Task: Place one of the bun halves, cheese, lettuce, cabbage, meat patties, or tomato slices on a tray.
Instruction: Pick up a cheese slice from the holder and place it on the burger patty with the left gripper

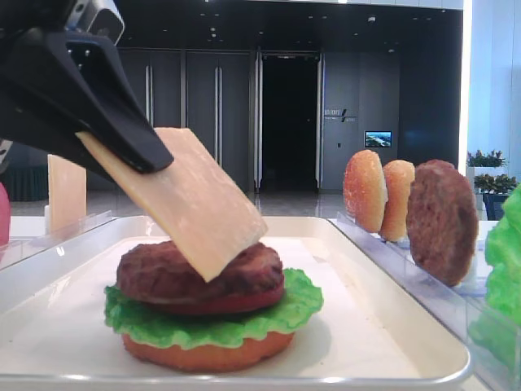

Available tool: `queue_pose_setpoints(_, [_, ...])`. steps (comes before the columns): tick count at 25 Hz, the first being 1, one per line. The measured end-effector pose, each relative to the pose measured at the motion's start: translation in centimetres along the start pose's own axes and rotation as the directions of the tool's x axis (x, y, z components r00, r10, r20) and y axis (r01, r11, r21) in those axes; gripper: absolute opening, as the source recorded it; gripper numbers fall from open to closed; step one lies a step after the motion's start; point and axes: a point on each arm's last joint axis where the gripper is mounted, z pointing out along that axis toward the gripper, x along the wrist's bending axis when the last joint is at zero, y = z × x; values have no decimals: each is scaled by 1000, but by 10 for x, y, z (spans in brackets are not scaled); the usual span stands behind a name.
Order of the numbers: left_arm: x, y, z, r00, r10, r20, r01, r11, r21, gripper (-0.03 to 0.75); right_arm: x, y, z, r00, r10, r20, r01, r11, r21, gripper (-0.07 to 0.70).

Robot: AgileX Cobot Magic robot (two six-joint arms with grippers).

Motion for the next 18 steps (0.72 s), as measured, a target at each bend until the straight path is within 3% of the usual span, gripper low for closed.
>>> queue_pose_setpoints(6, [4, 1, 3, 1000, 21, -15, -21, 1000, 1, 36, 0, 0, 0, 1000, 0, 0, 0, 1000, 0, 411])
queue_pose_setpoints(12, [-5, -1, 6, 989, 139, 44, -139, 990, 0, 36, 0, 0, 0, 1000, 0, 0, 0, 1000, 0, 411])
queue_pose_setpoints(18, [-10, 1, 7, 979, 183, 86, -181, 983, -25, 36, 0, 0, 0, 1000, 0, 0, 0, 1000, 0, 411])
